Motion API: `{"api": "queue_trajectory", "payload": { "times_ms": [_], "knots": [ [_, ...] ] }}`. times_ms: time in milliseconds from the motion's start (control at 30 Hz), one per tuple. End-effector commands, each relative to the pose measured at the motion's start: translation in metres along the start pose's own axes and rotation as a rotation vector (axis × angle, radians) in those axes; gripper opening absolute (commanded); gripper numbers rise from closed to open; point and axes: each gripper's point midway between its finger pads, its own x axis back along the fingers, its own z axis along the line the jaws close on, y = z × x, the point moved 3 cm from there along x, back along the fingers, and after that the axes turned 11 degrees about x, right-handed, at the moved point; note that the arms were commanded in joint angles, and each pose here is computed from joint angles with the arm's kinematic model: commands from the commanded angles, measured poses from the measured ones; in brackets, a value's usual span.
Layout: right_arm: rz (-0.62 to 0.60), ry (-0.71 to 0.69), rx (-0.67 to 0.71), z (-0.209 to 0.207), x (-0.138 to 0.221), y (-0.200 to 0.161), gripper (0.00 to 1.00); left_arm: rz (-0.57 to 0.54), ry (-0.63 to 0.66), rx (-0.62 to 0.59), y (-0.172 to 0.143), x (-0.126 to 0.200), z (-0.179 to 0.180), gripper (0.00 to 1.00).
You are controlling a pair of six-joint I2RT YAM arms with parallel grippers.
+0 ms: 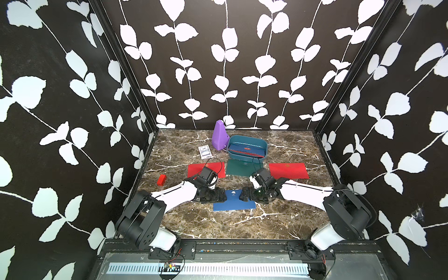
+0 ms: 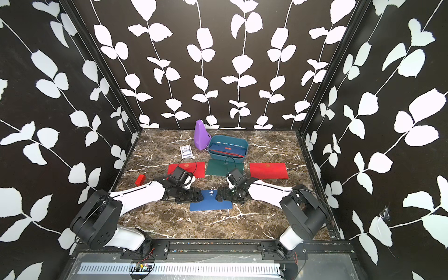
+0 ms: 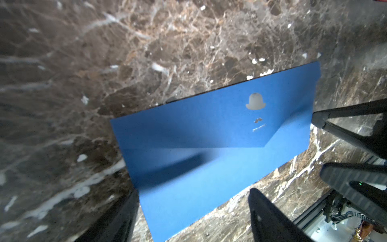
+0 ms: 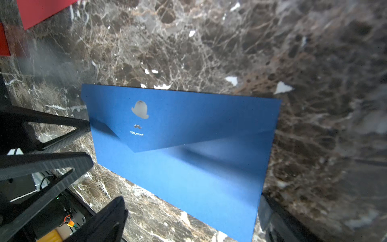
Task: Put the sealed envelopes into the storage box
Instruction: Pick up the envelope from the center of the board.
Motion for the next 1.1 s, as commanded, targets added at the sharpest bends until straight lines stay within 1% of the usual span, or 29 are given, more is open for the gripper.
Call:
{"api": "queue_trajectory", "payload": {
  "times_ms": [0,333,533,667,767,867,967,1000,1067],
  "knots": [
    [0.123,0.005,-0.025,-0.014,-0.029,-0.035,0.99,0.097,-0.016,0.010,-0.018,-0.023,0.010,0.85],
    [0.156,0.023,-0.033,-0.016,-0.043,-0.041,0.99,0.113,-0.084,0.016,-0.022,-0.031,0.006,0.85],
    [0.152,-0.001,-0.026,-0.020,-0.038,-0.044,0.99,0.105,-0.018,0.000,-0.022,-0.026,0.014,0.85],
    [0.148,-0.008,-0.026,-0.020,-0.034,-0.044,0.99,0.082,0.072,-0.008,-0.017,-0.019,0.022,0.84],
    [0.142,-0.007,-0.021,-0.018,-0.028,-0.042,0.99,0.057,0.155,-0.012,-0.012,-0.013,0.030,0.80],
    [0.116,0.003,-0.026,-0.019,-0.018,-0.037,0.99,0.050,0.183,-0.024,-0.010,-0.011,0.033,0.73],
    [0.119,0.003,-0.023,-0.023,-0.012,-0.035,0.99,0.052,0.200,-0.023,-0.009,-0.013,0.035,0.70],
    [0.115,-0.004,-0.012,-0.024,-0.006,-0.033,0.99,0.052,0.200,-0.020,-0.009,-0.013,0.035,0.70],
    [0.084,-0.017,0.062,-0.020,0.012,-0.025,0.99,0.054,0.193,-0.024,-0.009,-0.014,0.034,0.70]
  ]
}}
